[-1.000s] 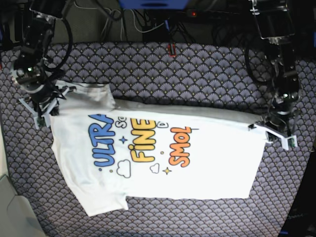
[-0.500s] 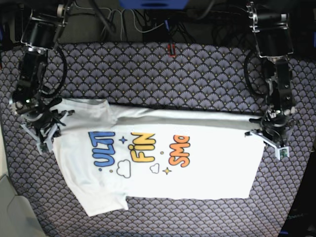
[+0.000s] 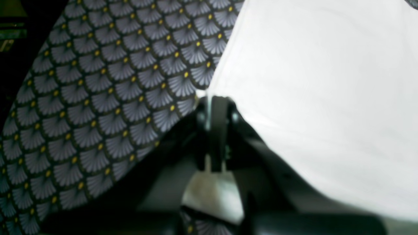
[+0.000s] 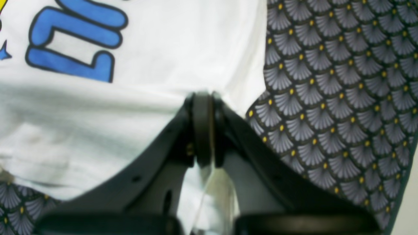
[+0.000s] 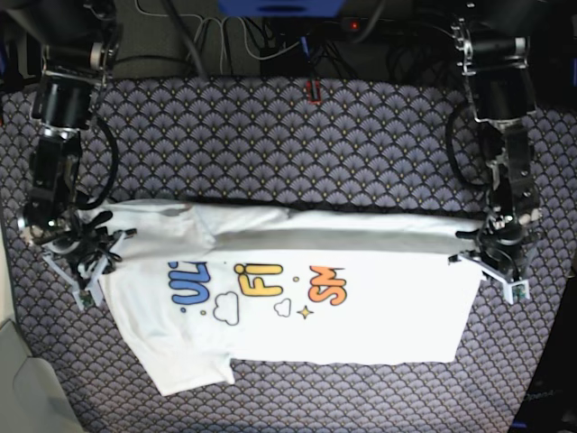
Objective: Fold the T-shirt properly
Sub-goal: 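Pull the shoulder edges toward the hem, folding the shirt in half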
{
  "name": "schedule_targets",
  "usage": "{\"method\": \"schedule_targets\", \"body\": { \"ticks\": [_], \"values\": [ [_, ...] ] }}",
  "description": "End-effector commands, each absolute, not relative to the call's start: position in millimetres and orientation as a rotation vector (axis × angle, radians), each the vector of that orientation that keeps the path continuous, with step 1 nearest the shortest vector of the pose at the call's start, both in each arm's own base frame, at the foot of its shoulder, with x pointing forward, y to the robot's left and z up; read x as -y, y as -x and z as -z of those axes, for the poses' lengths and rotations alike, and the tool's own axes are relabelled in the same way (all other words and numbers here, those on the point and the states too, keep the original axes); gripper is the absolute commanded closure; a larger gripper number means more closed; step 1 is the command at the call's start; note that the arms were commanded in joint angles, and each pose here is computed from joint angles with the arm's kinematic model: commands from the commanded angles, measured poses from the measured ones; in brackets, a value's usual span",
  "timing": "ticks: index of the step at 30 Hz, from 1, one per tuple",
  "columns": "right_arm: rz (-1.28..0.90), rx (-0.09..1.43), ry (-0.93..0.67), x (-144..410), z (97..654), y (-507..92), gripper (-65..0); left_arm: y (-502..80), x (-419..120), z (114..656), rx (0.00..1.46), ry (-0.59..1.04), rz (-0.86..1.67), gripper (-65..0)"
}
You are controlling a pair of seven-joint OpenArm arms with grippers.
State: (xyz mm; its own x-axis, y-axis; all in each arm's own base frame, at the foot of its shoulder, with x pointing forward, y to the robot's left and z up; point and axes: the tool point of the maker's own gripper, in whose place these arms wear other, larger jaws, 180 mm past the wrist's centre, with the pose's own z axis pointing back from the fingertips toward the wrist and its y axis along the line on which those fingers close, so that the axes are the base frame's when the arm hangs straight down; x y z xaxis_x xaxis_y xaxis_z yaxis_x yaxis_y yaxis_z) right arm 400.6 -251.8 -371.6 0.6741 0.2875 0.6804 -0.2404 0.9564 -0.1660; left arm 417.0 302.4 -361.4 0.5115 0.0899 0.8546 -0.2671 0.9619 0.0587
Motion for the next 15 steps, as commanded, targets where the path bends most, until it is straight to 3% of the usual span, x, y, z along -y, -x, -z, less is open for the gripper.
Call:
{"method": "schedule_targets", "body": {
  "ticks": [1,15],
  "values": [
    [-0.317,0.822,0.088,254,355,-415,0.0,-429,-316,336,1.084,-0.229,-0.209,-0.5],
    [-0.413,0.815,0.203,244,344,-437,0.0,-446,-318,317,1.132,-0.227,-0.22,-0.5]
  ]
}}
